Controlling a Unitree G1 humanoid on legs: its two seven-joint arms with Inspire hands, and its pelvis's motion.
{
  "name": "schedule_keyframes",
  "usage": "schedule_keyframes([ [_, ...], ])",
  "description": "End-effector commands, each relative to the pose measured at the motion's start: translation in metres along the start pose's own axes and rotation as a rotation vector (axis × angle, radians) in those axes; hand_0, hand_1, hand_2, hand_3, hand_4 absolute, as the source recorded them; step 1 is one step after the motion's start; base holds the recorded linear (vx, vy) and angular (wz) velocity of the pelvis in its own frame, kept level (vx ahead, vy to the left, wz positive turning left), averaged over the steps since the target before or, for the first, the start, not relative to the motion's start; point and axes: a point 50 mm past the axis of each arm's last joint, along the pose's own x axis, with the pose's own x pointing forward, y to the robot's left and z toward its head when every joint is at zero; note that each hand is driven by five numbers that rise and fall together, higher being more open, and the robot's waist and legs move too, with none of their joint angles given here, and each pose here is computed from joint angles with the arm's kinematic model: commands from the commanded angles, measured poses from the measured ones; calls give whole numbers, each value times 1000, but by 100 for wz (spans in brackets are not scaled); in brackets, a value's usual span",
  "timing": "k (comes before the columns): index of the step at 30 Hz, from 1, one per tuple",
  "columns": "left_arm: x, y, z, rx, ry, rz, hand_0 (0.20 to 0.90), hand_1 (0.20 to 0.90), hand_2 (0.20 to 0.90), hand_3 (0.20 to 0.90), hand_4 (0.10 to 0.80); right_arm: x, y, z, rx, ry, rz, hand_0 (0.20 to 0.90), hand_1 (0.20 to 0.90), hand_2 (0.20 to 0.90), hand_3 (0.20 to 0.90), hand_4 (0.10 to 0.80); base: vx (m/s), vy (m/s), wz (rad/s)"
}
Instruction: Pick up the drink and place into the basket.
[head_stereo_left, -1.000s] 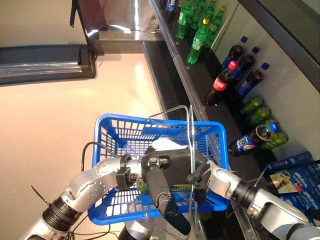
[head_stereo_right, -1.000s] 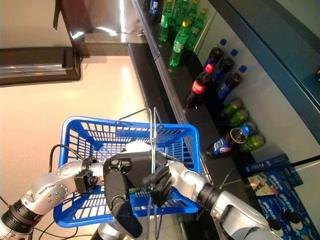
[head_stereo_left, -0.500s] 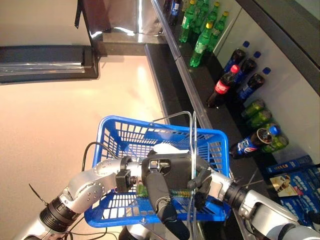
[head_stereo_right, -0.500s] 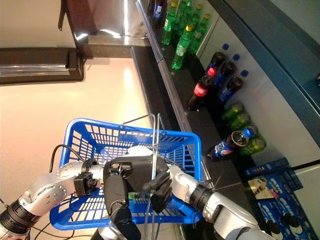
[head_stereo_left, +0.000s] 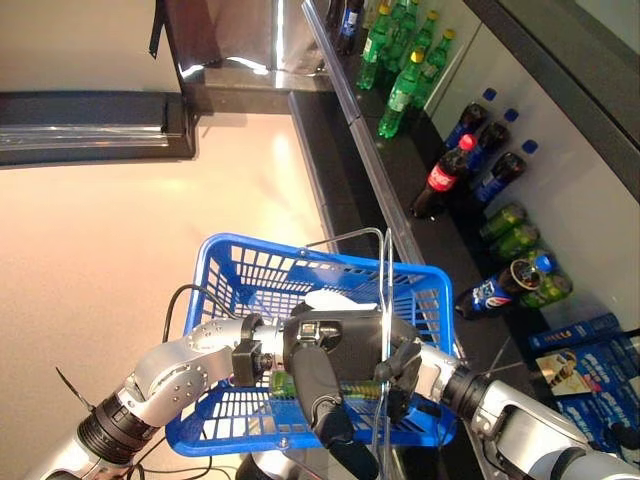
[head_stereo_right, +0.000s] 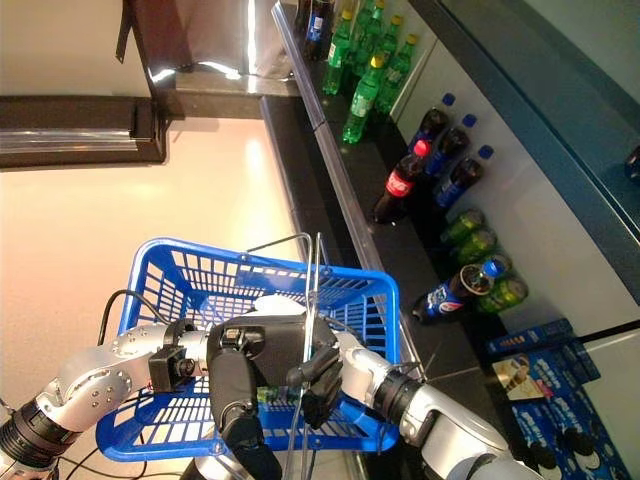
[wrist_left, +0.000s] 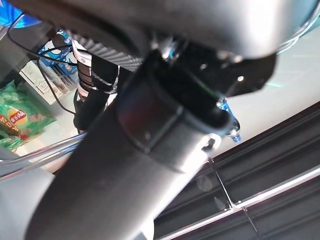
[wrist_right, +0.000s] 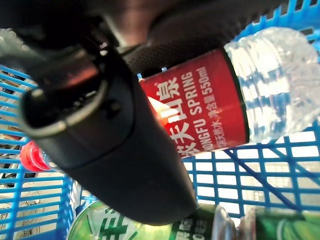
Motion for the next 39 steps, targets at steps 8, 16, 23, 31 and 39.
schedule_keyframes([
  [8,51,-70,69,238,-432,-600,300,300,300,200,100,9,-6,29,22,-110,-38,900,900,900,900,800,0,0,0],
  [16,42,-53,73,212,-545,-340,300,300,300,200,100,2,-14,18,179,-66,-138,900,900,900,900,800,0,0,0],
  [23,18,-37,64,230,-596,-106,300,300,300,200,100,-15,-25,0,279,-45,-239,900,900,900,900,800,-10,7,-3],
  [31,-9,-18,57,270,-682,200,300,300,300,200,100,-32,-35,-10,351,-52,-349,900,900,900,900,800,-46,-2,-21],
  [39,-29,0,56,327,-768,493,300,300,300,200,100,-40,-41,-10,402,-66,-448,900,900,900,900,800,-25,-1,-35],
])
